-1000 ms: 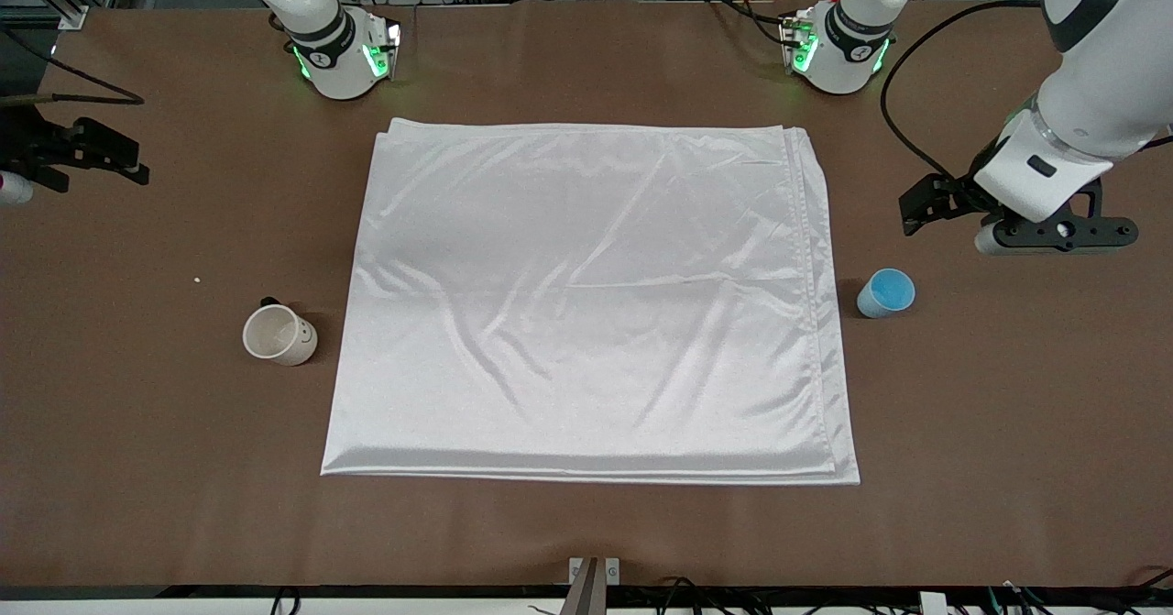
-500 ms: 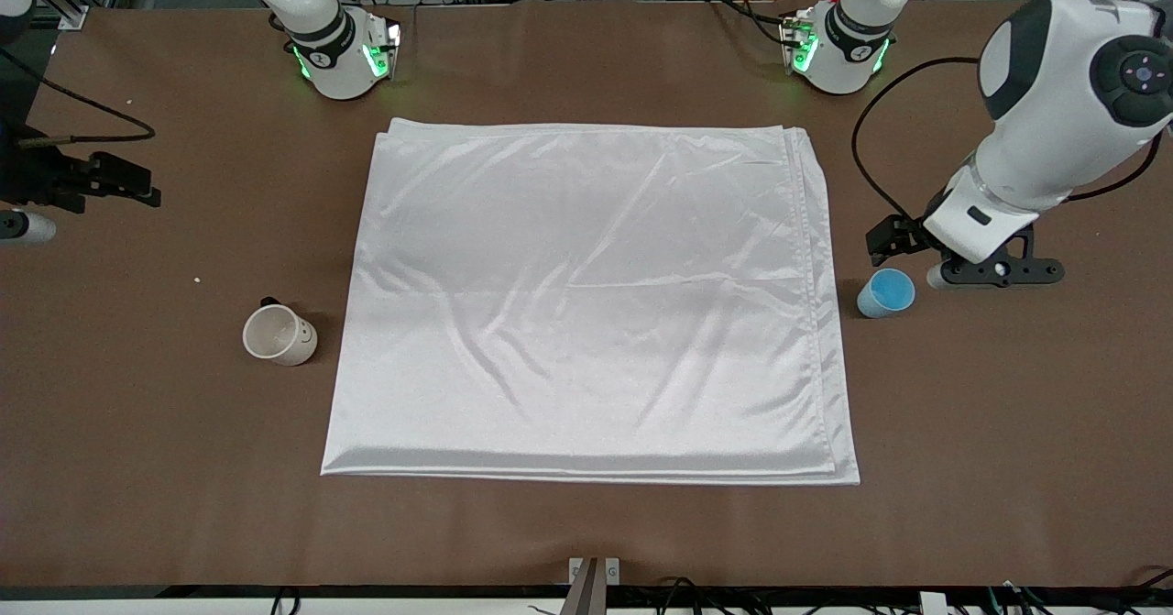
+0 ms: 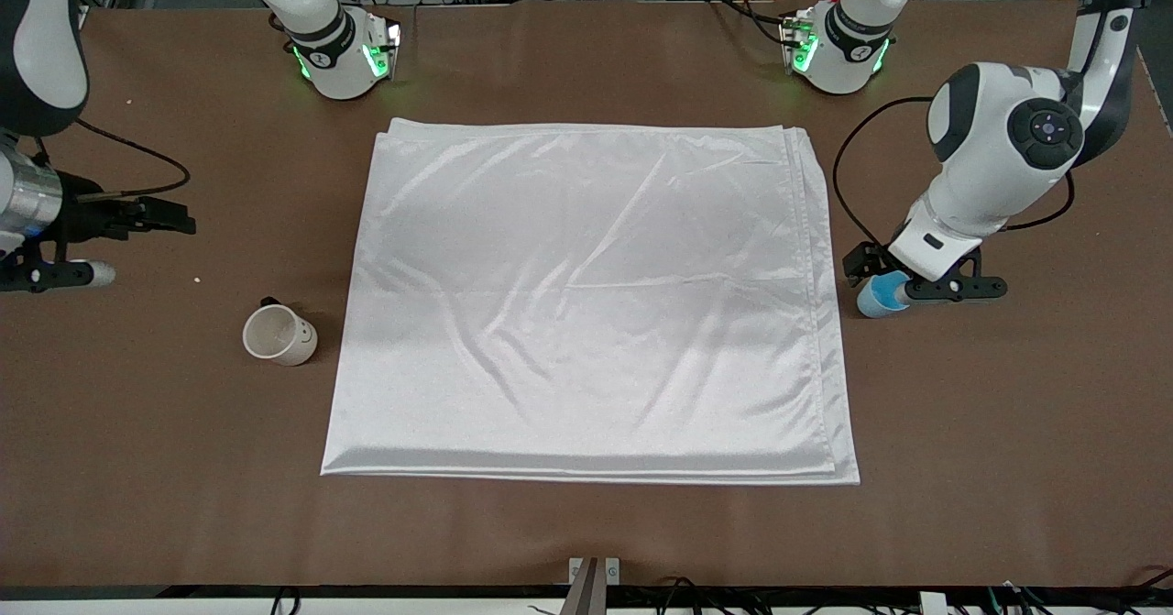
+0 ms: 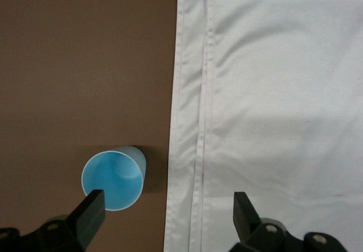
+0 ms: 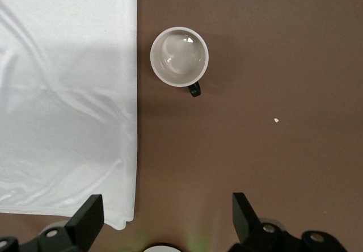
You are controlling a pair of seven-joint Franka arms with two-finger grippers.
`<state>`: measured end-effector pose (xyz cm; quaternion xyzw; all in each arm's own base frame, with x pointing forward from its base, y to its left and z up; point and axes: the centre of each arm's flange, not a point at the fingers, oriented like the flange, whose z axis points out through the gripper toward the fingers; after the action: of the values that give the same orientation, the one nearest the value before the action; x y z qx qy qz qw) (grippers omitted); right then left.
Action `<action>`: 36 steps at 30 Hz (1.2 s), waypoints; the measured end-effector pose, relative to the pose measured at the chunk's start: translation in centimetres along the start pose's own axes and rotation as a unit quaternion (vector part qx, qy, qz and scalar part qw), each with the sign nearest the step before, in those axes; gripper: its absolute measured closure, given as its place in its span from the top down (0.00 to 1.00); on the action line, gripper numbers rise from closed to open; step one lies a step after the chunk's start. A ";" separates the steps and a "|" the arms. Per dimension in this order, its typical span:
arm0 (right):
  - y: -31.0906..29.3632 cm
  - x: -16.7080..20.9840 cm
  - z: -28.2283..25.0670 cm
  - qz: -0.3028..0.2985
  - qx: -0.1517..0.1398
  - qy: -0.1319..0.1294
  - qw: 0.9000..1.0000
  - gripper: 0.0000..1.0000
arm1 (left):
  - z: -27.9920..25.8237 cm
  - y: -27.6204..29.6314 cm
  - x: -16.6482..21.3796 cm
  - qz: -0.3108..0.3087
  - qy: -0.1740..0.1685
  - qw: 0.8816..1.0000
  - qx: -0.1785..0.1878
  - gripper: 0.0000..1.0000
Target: Place blue cup into white mug on cloth
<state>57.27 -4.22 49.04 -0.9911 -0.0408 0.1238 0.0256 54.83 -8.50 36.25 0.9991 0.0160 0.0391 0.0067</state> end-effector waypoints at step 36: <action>2.1 2.7 21.1 -0.087 -0.019 0.076 0.993 0.87 | 11.7 -2.1 -2.9 -0.008 -0.030 1.000 0.002 1.00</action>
<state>54.81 -5.25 27.82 -0.9907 -0.1268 0.0451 0.0205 52.82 -6.67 24.30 0.9997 0.0237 0.0092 0.0056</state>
